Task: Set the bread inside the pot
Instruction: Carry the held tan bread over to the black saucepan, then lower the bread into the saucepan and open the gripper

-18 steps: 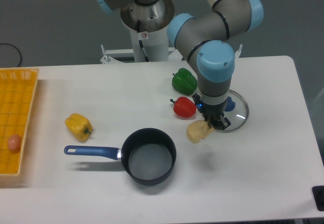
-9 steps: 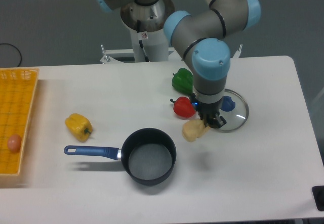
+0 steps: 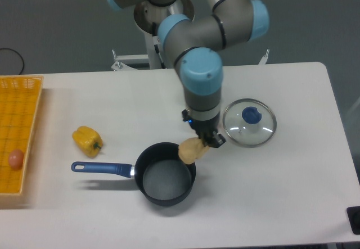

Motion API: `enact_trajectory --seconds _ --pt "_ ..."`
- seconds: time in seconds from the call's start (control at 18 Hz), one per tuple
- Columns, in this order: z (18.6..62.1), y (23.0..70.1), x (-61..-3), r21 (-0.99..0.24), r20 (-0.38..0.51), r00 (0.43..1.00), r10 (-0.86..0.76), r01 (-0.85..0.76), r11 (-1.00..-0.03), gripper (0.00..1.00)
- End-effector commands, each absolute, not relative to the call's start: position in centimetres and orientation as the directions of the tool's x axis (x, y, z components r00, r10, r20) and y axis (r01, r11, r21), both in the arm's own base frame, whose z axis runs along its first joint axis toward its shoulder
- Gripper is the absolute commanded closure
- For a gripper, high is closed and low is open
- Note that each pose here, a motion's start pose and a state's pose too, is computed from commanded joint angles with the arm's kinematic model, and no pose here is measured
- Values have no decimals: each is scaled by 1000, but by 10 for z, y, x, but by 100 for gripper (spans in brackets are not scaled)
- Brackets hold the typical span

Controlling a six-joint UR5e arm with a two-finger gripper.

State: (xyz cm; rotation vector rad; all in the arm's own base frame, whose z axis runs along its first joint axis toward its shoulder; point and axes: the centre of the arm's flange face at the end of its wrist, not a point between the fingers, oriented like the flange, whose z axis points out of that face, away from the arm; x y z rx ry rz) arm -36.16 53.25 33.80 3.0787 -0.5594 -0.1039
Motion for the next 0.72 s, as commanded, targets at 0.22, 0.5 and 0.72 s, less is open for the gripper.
enact_trajectory --seconds 0.22,0.5,0.72 --pt "313 568 -339 23 -57 939 -340 -340 -940 77" --pt "290 587 -319 57 -68 932 -357 -353 -934 77" --pt "291 587 -319 56 -69 930 -361 -358 -932 73"
